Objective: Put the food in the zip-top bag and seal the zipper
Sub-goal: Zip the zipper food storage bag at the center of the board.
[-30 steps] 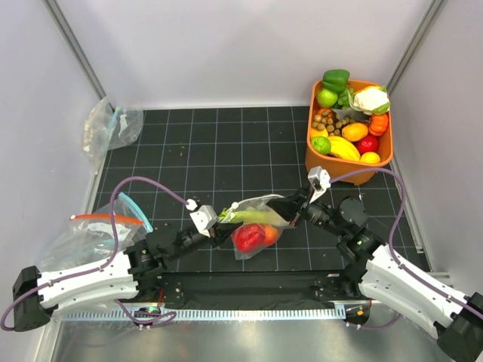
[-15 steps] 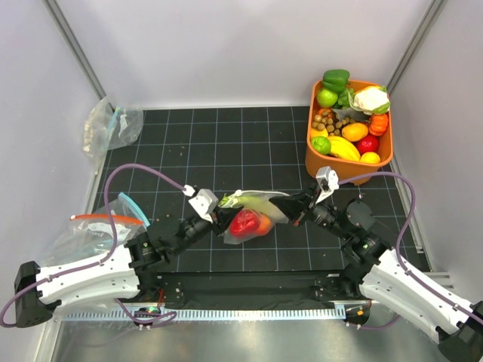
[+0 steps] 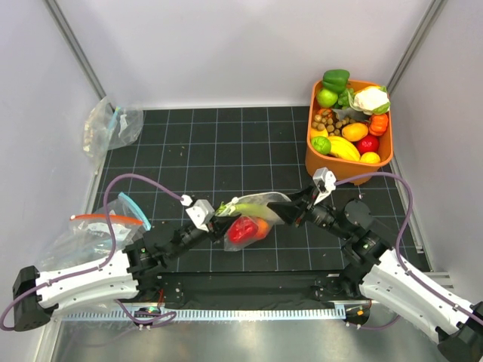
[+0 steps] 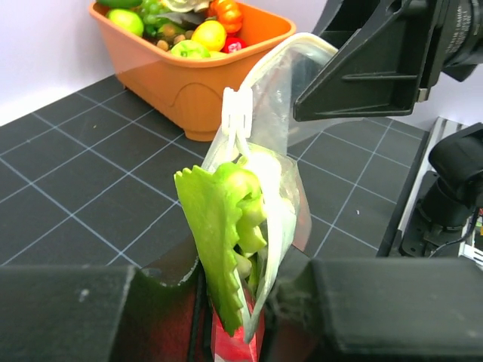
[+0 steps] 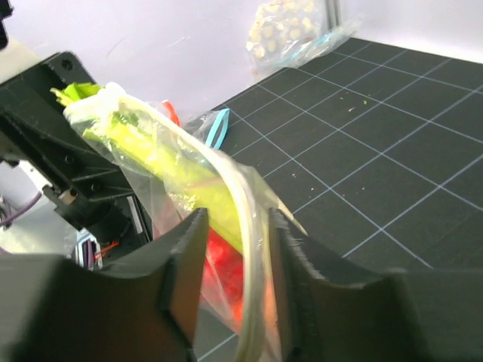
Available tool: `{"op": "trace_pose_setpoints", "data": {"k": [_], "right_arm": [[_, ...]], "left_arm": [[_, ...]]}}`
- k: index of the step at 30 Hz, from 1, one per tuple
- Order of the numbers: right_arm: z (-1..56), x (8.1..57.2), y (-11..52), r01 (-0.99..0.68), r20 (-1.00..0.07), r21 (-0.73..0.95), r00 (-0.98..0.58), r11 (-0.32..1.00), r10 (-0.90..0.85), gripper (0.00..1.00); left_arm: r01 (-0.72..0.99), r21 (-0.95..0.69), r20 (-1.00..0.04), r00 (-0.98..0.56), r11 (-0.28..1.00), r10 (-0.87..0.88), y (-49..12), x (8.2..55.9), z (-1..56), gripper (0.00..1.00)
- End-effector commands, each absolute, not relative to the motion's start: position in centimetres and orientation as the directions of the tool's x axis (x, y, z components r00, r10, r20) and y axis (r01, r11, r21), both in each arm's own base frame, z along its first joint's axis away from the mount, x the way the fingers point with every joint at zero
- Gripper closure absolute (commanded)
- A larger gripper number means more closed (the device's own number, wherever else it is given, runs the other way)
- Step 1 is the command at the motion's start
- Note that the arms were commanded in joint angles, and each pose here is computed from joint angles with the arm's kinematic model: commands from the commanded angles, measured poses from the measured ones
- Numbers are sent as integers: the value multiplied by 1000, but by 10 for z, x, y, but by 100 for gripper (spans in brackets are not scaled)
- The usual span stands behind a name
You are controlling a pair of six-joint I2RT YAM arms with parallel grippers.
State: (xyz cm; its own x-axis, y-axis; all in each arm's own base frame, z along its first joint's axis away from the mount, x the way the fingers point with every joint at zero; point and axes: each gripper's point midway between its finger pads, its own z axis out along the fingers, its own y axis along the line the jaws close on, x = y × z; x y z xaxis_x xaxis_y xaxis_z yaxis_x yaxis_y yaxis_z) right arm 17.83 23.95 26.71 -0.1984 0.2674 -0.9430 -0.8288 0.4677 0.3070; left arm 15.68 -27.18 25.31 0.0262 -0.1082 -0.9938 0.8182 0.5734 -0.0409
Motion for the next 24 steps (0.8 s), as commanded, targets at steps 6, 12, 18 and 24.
{"op": "trace_pose_setpoints", "data": {"k": [6, 12, 18, 24], "right_arm": [[315, 142, 246, -944, -970, 123, -50, 305, 236, 42], [323, 145, 230, -919, -971, 81, 14, 387, 238, 33], [336, 149, 207, -868, -954, 63, 93, 492, 286, 15], [335, 135, 216, -912, -962, 22, 92, 409, 257, 18]], "left_arm": [[895, 9, -985, 84, 446, -149, -281, 134, 286, 100], [925, 27, -994, 67, 378, -92, -290, 124, 282, 100], [916, 20, -993, 66, 402, -101, -282, 125, 287, 100], [924, 27, -994, 65, 381, -89, -281, 121, 284, 100]]}}
